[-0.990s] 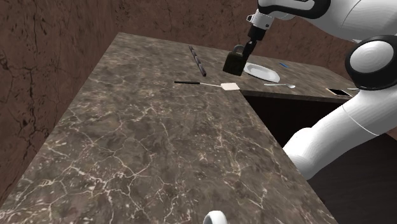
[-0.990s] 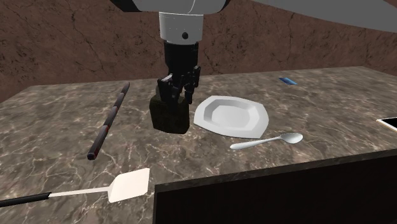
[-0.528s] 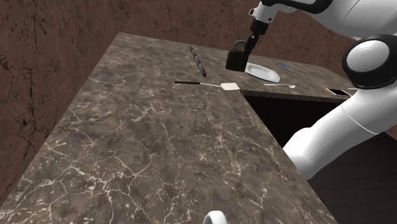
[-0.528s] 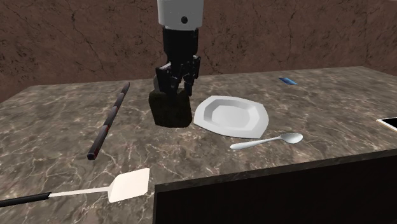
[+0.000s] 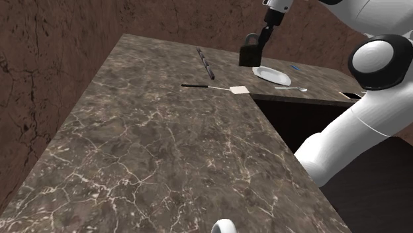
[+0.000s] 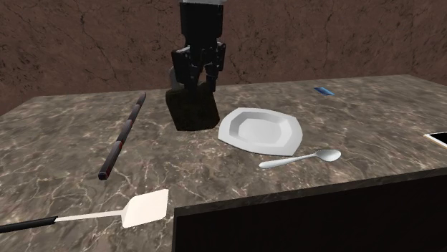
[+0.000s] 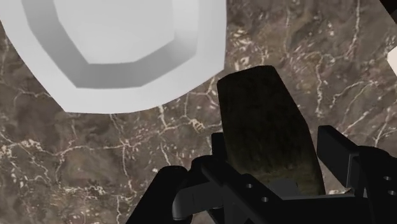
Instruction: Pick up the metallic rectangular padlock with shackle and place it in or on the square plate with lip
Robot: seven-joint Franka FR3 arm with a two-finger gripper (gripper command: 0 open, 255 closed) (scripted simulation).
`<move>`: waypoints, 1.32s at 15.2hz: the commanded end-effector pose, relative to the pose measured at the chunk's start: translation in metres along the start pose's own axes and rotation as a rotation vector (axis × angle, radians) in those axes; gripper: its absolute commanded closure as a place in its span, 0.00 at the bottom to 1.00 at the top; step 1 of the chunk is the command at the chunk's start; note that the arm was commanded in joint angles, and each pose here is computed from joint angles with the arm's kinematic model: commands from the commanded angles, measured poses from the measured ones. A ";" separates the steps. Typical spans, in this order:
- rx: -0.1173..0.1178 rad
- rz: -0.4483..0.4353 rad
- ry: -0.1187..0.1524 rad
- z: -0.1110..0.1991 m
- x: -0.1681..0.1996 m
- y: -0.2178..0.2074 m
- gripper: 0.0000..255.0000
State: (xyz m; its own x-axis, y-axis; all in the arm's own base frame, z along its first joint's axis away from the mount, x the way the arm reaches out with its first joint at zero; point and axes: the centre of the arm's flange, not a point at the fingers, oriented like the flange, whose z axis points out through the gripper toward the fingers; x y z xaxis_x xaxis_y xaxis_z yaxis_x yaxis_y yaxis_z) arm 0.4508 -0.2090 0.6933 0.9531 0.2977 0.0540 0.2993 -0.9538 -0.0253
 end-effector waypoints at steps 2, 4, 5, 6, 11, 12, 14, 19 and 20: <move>0.000 0.000 0.000 -0.016 0.001 0.000 1.00; 0.000 0.000 0.000 -0.022 -0.008 0.009 1.00; 0.000 0.000 0.000 -0.024 -0.018 0.018 1.00; 0.000 0.000 0.000 -0.025 -0.027 0.027 1.00; 0.000 0.000 0.000 -0.033 -0.075 0.072 1.00; 0.000 0.000 0.000 -0.035 -0.084 0.081 1.00; 0.000 0.000 0.000 -0.038 -0.103 0.099 1.00; 0.000 0.000 0.000 -0.038 -0.138 0.133 1.00; 0.000 0.000 0.000 -0.033 -0.139 0.133 1.00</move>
State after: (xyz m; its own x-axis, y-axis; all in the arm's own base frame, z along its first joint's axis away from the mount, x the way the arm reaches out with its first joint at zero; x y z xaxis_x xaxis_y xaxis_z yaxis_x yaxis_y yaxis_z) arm 0.3583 -0.3762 0.7177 0.9534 0.2969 0.0540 0.2985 -0.9540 -0.0260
